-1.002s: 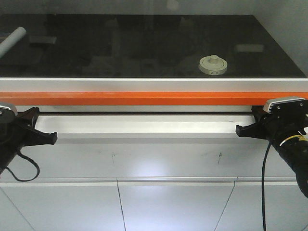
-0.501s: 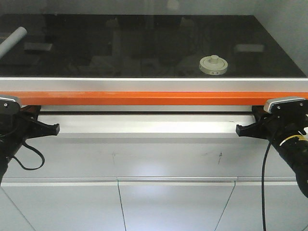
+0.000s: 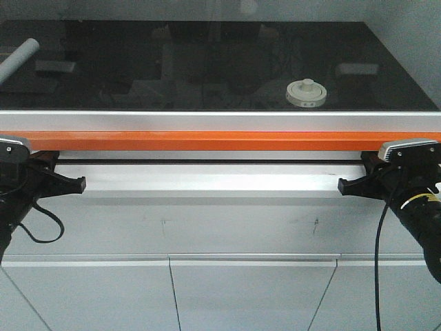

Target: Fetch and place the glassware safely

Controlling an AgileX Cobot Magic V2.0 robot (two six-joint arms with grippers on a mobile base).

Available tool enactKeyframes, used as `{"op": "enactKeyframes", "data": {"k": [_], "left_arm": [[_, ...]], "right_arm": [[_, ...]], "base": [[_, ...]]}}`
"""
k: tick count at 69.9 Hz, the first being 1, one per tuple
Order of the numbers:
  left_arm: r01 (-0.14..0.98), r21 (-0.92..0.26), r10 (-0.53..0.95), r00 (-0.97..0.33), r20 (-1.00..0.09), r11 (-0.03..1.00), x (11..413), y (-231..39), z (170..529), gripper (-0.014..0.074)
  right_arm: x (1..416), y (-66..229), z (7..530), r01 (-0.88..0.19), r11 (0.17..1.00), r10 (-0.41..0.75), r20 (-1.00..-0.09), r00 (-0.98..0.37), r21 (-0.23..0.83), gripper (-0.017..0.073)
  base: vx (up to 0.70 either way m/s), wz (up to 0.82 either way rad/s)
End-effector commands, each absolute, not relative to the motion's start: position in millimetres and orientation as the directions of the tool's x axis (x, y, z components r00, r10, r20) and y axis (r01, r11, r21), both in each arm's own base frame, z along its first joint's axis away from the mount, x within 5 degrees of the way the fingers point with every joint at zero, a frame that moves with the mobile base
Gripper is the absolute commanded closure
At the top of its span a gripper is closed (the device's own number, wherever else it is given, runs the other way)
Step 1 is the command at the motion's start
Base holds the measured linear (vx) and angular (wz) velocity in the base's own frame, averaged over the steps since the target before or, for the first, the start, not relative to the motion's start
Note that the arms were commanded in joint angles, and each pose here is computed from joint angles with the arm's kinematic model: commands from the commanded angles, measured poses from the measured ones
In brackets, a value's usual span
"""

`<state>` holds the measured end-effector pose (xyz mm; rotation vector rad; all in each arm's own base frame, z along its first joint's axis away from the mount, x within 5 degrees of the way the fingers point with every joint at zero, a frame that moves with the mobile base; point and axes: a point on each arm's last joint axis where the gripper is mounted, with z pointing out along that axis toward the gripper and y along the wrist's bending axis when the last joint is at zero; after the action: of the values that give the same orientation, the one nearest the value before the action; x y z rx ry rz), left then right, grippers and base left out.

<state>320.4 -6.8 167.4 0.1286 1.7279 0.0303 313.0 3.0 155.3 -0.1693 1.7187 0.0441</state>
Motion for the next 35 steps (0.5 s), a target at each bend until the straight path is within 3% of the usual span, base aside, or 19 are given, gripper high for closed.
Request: {"op": "enactKeyframes", "data": {"k": [1,35], "left_arm": [[0.043,0.092,0.087,0.113,-0.990,0.995,331,-9,217,0.0601],[0.039,0.101,0.091,0.198,-0.976,0.994,320,-9,251,0.0601]], "right_arm": [[322,2,195,-0.125,0.988,-0.076,-0.993,0.086,-0.086,0.0560],[314,2,221,-0.117,0.988,-0.080,-0.983,0.166,-0.100,0.0560]], "base": [[0.00,0.00],[0.00,0.00]]}}
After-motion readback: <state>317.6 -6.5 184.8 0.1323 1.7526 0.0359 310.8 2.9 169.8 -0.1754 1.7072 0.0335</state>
